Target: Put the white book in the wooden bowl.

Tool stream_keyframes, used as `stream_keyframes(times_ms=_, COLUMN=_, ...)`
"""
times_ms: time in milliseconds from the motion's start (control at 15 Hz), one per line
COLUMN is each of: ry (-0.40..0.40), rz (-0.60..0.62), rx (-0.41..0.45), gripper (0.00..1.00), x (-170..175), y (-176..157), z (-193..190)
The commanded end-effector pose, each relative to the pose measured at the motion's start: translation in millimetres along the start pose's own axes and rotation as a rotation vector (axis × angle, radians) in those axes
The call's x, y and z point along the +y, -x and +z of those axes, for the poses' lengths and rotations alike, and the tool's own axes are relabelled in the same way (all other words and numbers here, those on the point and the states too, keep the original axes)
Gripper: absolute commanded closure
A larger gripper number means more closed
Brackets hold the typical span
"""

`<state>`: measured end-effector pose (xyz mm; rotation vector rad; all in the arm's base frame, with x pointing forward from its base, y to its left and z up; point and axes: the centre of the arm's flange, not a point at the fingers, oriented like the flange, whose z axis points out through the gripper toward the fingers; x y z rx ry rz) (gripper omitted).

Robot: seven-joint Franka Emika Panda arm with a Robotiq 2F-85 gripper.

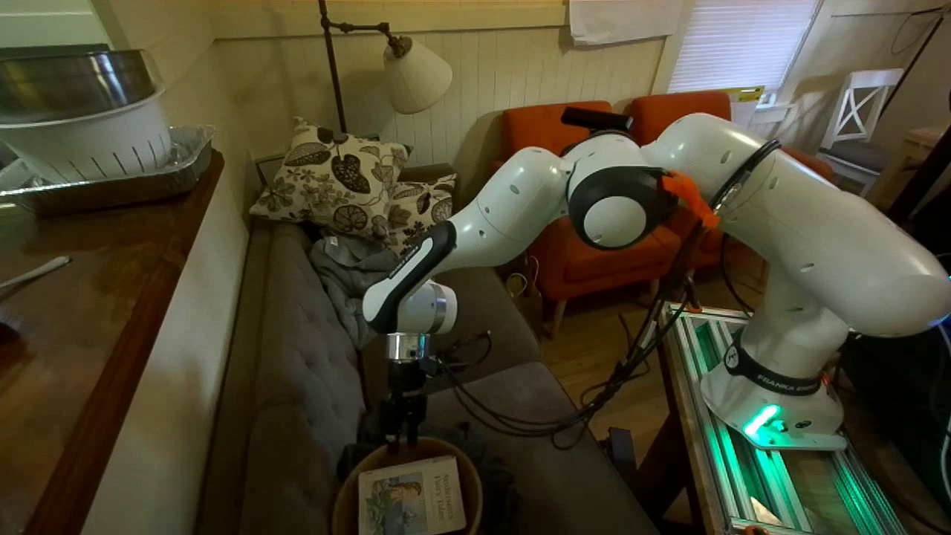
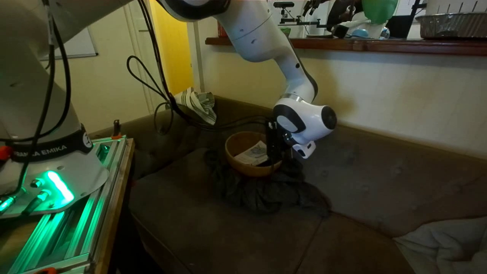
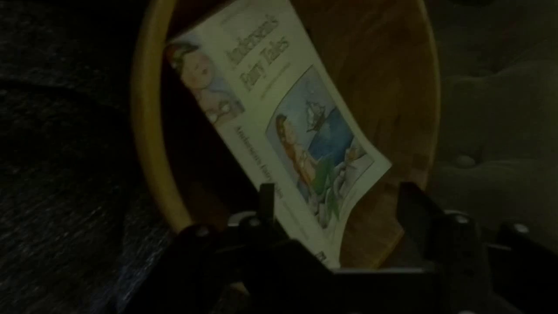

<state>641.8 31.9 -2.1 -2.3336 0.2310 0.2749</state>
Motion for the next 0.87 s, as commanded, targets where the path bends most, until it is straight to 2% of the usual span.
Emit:
stream_keyframes(times_ms=0, ry=0.159, rz=-0.008, rx=0.133, gripper=0.01, x=-4, y=39, z=-48)
stream_keyframes(times_ms=267, ry=0.355, rz=-0.05, rx=0.267, gripper=0.0, x=8, y=67, z=-80)
stream_keyframes(times_ms=467, ry=0.505, rz=-0.047, rx=0.352, gripper=0.0, x=8, y=115, z=-105)
stream_keyframes(times_ms=600, ry=0.613, rz=-0.029, rx=0.38, gripper=0.0, x=8, y=138, z=-120)
stream_keyframes(times_ms=667, ry=0.663, rz=-0.04, rx=0.361, gripper=0.0, x=8, y=149, z=-130)
stream_keyframes(times_ms=733, ry=0.567, rz=-0.036, rx=0.376, gripper=0.0, x=26, y=94, z=-112)
stream_keyframes(times_ms=800, ry=0.602, rz=-0.037, rx=0.373, gripper=0.0, x=27, y=106, z=-118)
